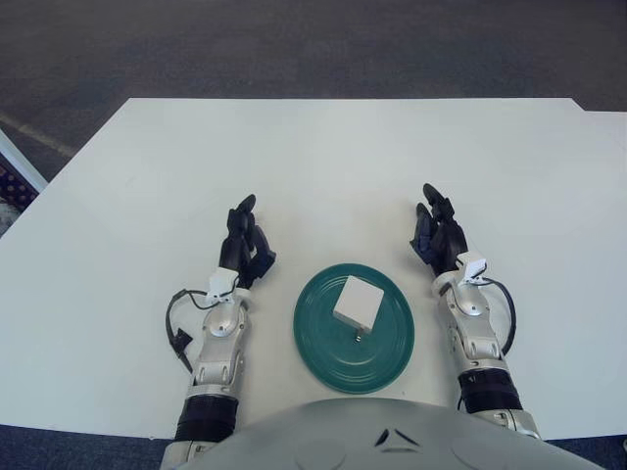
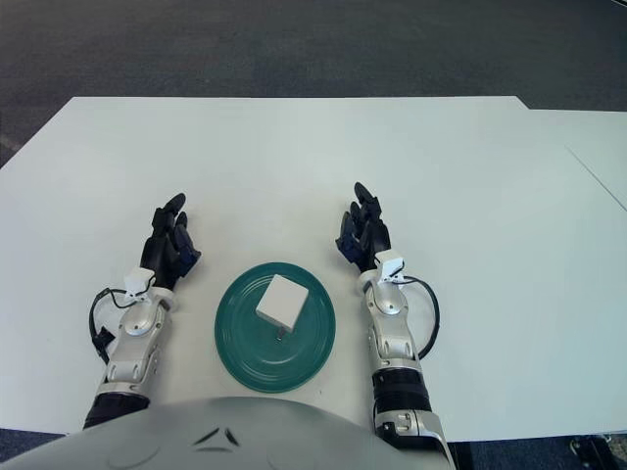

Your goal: Put the charger into the plate.

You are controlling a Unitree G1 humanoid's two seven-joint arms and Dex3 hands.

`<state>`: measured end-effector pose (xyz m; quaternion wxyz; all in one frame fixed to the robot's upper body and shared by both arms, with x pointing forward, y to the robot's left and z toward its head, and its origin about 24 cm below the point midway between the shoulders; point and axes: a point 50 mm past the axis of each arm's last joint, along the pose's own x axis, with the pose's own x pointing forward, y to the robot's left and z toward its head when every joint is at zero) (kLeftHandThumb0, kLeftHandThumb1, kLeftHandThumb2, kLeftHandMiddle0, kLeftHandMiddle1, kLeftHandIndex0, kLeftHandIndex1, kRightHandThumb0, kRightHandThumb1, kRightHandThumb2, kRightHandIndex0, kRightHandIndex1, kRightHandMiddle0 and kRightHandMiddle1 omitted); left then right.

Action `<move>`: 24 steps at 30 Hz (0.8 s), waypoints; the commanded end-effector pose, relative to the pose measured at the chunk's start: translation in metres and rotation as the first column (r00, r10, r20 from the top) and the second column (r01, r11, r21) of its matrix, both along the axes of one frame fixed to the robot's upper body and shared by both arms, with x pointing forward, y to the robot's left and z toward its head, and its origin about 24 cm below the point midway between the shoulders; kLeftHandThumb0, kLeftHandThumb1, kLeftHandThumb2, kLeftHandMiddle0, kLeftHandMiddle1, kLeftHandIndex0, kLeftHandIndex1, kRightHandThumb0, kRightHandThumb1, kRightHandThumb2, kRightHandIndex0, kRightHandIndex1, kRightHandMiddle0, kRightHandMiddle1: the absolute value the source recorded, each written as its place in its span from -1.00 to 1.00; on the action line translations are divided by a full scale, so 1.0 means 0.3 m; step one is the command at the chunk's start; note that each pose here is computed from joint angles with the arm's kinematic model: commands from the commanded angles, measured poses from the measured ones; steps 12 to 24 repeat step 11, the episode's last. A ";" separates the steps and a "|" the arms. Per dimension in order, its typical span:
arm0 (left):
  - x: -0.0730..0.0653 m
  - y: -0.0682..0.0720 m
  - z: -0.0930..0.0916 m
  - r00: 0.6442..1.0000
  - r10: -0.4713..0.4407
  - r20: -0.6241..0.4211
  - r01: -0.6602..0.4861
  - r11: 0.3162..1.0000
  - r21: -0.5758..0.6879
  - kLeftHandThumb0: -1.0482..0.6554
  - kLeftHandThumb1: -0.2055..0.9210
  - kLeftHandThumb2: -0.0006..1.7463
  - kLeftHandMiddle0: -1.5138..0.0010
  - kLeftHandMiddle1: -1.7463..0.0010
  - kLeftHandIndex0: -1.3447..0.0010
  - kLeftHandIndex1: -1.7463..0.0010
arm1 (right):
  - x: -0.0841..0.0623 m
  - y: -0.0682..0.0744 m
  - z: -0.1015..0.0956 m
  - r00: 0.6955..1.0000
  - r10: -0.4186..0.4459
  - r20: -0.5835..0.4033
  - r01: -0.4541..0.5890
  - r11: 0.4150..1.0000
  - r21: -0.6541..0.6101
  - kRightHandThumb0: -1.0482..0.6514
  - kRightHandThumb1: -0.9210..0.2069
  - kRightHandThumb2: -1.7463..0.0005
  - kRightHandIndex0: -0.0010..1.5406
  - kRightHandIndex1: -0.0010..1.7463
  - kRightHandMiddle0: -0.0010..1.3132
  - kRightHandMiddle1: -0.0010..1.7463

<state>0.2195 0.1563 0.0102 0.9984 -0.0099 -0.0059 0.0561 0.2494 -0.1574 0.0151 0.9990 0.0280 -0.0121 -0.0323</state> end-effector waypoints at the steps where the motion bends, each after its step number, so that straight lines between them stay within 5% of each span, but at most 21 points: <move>1: -0.001 0.010 -0.014 1.000 0.004 -0.025 -0.003 1.000 0.010 -0.95 1.00 0.14 0.82 1.00 1.00 0.41 | -0.004 0.000 -0.029 0.999 -0.006 -0.050 0.006 1.000 -0.004 -0.71 -1.00 0.03 -0.88 -0.99 -1.00 -0.67; 9: 0.005 0.004 -0.017 0.999 -0.006 -0.032 0.007 1.000 0.010 -0.96 1.00 0.15 0.82 1.00 1.00 0.40 | -0.019 0.048 -0.026 0.998 0.014 -0.065 -0.012 0.999 0.031 -0.72 -1.00 0.04 -0.91 -1.00 -1.00 -0.68; 24: 0.006 0.000 -0.018 0.999 -0.017 -0.039 0.018 1.000 0.001 -0.95 1.00 0.15 0.82 1.00 1.00 0.41 | -0.021 0.051 -0.022 0.998 0.003 -0.067 -0.001 0.999 0.037 -0.72 -1.00 0.05 -0.91 -1.00 -1.00 -0.67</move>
